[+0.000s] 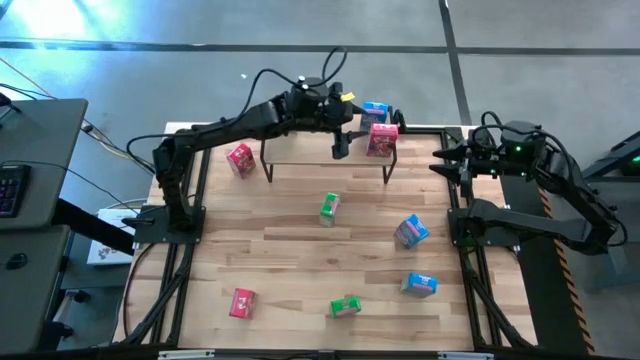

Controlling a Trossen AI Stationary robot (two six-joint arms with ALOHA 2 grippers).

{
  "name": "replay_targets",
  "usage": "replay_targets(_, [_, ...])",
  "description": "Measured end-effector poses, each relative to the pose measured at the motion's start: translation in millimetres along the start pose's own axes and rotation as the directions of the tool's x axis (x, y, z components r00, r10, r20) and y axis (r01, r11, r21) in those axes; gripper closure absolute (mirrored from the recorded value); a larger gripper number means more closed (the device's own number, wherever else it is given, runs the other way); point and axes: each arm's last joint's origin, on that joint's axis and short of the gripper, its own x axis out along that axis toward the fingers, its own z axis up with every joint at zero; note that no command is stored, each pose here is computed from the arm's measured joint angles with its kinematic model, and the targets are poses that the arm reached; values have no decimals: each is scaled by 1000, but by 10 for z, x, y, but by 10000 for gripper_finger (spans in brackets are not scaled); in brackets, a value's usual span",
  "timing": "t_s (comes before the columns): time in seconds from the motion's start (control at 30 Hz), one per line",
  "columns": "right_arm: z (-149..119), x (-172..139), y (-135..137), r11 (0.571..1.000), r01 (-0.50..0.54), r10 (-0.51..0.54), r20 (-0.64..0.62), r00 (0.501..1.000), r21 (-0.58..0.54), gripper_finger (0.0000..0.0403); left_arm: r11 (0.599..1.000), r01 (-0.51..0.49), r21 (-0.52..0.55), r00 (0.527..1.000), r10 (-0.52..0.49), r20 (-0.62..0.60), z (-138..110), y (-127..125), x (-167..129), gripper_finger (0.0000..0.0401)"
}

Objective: Stack cereal on shelf
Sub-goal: Put the right red cereal box on the shelf

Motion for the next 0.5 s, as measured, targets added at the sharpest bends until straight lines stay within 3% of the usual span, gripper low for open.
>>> replay_targets(0.5, [1,0,0,1000,0,0,0,1000,0,187,998,52,38,998,-54,41,11,-25,34,153])
